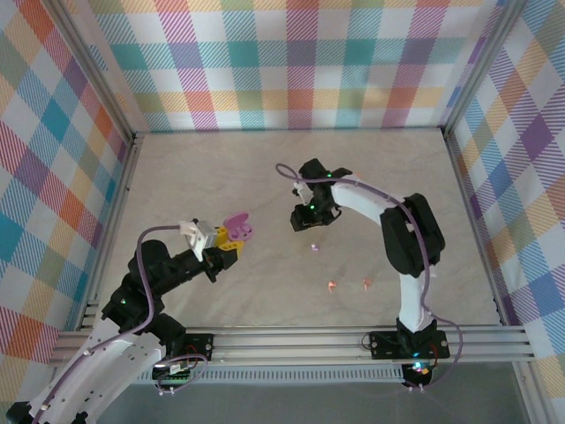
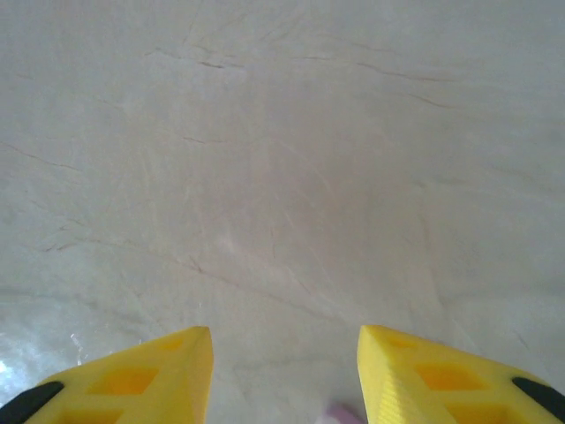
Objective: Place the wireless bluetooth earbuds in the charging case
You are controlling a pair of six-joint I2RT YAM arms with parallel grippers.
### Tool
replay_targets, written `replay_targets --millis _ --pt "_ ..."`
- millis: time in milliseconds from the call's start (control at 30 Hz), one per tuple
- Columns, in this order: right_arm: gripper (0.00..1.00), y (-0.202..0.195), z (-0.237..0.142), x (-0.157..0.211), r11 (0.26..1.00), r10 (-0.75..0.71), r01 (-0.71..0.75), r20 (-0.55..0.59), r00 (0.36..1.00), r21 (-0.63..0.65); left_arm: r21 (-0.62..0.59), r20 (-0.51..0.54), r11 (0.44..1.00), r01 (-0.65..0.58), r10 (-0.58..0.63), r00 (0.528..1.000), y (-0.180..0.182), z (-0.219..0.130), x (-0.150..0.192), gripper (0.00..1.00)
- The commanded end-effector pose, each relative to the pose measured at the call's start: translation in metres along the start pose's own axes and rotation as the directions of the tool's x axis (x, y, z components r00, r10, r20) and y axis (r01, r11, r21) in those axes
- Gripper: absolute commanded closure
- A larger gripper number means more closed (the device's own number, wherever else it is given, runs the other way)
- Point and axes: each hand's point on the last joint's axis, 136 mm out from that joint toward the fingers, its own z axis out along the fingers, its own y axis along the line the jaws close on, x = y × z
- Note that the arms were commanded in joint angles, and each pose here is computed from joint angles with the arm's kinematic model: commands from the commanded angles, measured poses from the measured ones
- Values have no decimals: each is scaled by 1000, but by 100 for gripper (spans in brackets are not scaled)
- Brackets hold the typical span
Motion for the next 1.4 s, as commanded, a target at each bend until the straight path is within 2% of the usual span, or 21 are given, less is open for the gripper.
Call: replay_targets --millis 0,100,333,467,933,1367 --pt "53 -1 -33 3 994 109 -106 86 990 -35 21 33 1000 -19 19 999 -3 4 -6 84" --pt "56 -5 -40 22 986 163 -160 114 980 -37 23 32 1000 -20 19 999 -2 7 -6 84" --pt "71 -16 -25 81 965 263 -260 90 961 -42 49 23 999 -21 20 1000 -3 19 -4 84" --pt "73 -12 -12 95 967 253 -252 60 966 -34 63 13 998 -16 15 1000 -3 24 -3 84" --pt "77 -2 16 65 967 251 -250 22 968 -44 65 -3 998 -11 11 1000 -3 26 0 84" --pt "80 -21 19 52 971 219 -220 18 976 92 55 -2 998 -6 6 1000 -4 17 3 84"
